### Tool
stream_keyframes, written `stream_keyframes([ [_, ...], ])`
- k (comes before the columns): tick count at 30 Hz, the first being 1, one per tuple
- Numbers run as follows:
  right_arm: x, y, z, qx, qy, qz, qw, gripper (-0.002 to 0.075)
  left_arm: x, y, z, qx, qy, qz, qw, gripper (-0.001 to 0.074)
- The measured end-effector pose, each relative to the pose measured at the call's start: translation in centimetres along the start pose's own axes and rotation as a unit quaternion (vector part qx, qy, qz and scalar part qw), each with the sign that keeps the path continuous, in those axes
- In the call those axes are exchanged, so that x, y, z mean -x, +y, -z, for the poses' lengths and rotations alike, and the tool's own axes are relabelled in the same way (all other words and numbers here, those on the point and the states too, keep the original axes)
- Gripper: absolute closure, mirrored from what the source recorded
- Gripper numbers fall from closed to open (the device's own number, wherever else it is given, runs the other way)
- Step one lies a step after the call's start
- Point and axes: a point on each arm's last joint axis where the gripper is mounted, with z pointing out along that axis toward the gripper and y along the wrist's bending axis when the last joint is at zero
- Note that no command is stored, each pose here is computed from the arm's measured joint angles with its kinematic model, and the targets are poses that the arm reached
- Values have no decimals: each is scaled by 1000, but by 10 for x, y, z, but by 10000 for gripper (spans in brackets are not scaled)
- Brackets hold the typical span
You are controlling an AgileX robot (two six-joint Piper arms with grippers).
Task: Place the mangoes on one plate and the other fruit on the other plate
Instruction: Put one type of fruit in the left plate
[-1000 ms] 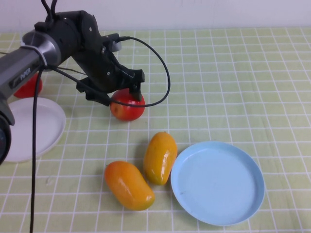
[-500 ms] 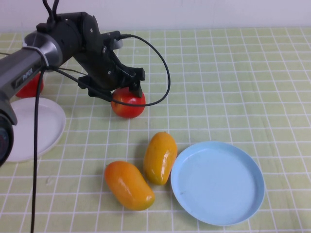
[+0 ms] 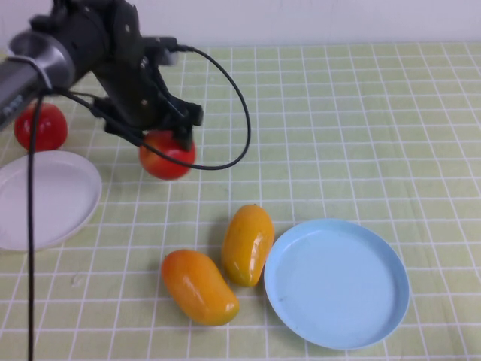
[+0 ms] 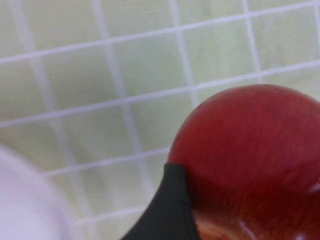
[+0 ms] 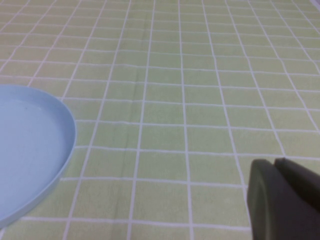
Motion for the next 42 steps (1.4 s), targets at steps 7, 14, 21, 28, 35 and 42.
stream_keyframes([
  [7,0,0,0,0,0,0,1000,744,-9,47,56,102,2,8,995,144],
  [14,0,0,0,0,0,0,1000,744,-30,95,58,140,35,64,988,144],
  [21,0,0,0,0,0,0,1000,744,-63,120,28,163,115,78,977,144],
  [28,0,0,0,0,0,0,1000,744,-77,135,17,162,136,65,975,144],
  [35,0,0,0,0,0,0,1000,744,-74,133,14,133,121,50,982,91],
  [42,0,0,0,0,0,0,1000,744,-73,132,23,135,107,48,984,66],
])
